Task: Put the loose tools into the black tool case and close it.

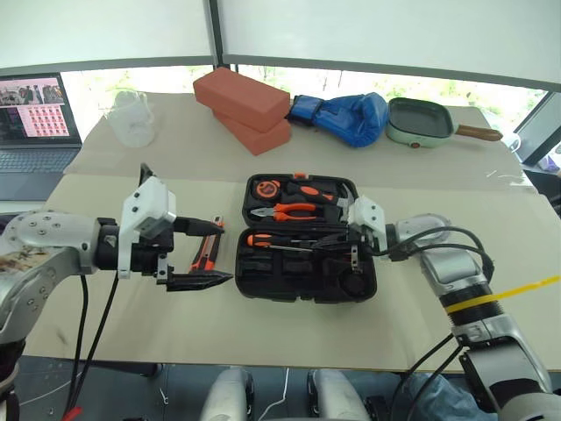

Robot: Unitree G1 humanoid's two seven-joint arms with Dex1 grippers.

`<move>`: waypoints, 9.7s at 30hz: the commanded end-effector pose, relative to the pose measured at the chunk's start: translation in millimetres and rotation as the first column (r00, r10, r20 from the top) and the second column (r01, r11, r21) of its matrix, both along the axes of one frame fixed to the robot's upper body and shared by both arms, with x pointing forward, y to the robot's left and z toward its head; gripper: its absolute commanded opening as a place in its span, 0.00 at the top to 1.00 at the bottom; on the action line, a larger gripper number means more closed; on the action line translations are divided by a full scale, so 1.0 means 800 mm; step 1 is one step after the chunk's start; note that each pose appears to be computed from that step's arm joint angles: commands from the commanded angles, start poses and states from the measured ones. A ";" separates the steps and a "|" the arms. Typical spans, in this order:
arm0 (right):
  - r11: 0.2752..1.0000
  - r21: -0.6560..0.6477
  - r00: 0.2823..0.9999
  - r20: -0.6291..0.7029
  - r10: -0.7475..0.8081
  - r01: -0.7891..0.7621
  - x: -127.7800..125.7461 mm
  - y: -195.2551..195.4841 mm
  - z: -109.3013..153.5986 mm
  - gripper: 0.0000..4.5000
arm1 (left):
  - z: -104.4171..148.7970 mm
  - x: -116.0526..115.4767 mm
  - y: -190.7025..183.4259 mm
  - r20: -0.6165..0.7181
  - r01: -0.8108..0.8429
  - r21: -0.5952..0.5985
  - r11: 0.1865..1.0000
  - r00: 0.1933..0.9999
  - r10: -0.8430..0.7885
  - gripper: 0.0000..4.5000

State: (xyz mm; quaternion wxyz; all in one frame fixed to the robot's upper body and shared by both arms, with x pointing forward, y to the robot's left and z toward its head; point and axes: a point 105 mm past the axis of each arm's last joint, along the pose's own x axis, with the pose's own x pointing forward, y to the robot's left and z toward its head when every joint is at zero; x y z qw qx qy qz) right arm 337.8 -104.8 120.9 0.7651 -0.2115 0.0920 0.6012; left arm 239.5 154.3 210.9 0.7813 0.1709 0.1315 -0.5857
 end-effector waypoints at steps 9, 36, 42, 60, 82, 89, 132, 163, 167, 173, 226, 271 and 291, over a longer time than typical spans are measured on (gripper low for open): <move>0.960 -0.270 0.997 0.023 0.077 -0.068 -0.011 -0.006 -0.055 0.98 | 0.009 0.002 -0.002 0.058 0.020 0.018 1.000 0.998 -0.021 0.00; 0.960 0.202 0.980 0.002 0.199 -0.195 -0.120 -0.009 0.137 0.00 | -0.067 -0.045 0.193 0.016 -0.803 0.044 0.595 0.596 0.803 0.00; 0.961 0.201 0.981 0.007 0.193 -0.190 -0.121 -0.006 0.133 0.00 | -0.081 -0.072 0.233 0.025 -0.858 0.113 0.502 0.507 0.861 0.00; 0.966 0.225 0.991 0.073 0.115 -0.129 -0.131 0.011 0.129 0.00 | -0.062 0.078 0.193 -0.112 -0.766 0.293 0.572 0.567 0.816 0.00; 0.965 0.255 0.997 0.069 0.042 -0.058 -0.150 0.012 0.118 0.00 | -0.119 0.153 0.182 -0.194 -0.615 0.505 0.606 0.603 0.774 0.24; 0.970 0.240 0.996 0.085 0.029 -0.049 -0.144 0.008 0.118 0.00 | -0.122 0.156 0.180 -0.210 -0.610 0.502 0.613 0.602 0.771 0.82; 0.948 0.219 0.972 0.007 -0.237 0.229 -0.157 -0.034 0.083 0.00 | -0.086 0.109 -0.126 -0.129 0.307 0.506 0.806 0.951 -0.281 0.91; 0.938 0.218 0.962 -0.015 -0.273 0.270 -0.152 -0.042 0.080 0.00 | -0.039 0.097 -0.079 -0.032 0.217 0.126 0.968 0.976 -0.214 0.65; 0.939 0.211 0.962 -0.016 -0.273 0.271 -0.150 -0.045 0.081 0.00 | -0.069 0.105 -0.081 0.064 0.190 0.102 0.977 0.978 -0.197 0.99; 0.941 0.204 0.963 -0.021 -0.270 0.269 -0.149 -0.046 0.081 0.00 | -0.085 0.120 -0.090 0.121 0.130 0.018 0.991 0.984 -0.131 0.99; 0.942 0.212 0.966 -0.050 -0.255 0.260 -0.138 -0.040 0.077 0.00 | -0.158 0.107 -0.066 0.059 0.093 0.115 0.989 0.993 -0.101 0.94; 0.978 0.209 0.993 0.103 -0.049 0.026 -0.136 0.010 0.092 0.00 | -0.077 0.138 0.034 -0.187 -0.633 0.363 0.683 0.669 0.719 0.00; 0.966 0.242 0.988 0.095 -0.120 0.094 -0.141 0.001 0.096 0.00 | -0.137 0.140 0.050 -0.260 -0.585 0.493 0.645 0.608 0.750 0.66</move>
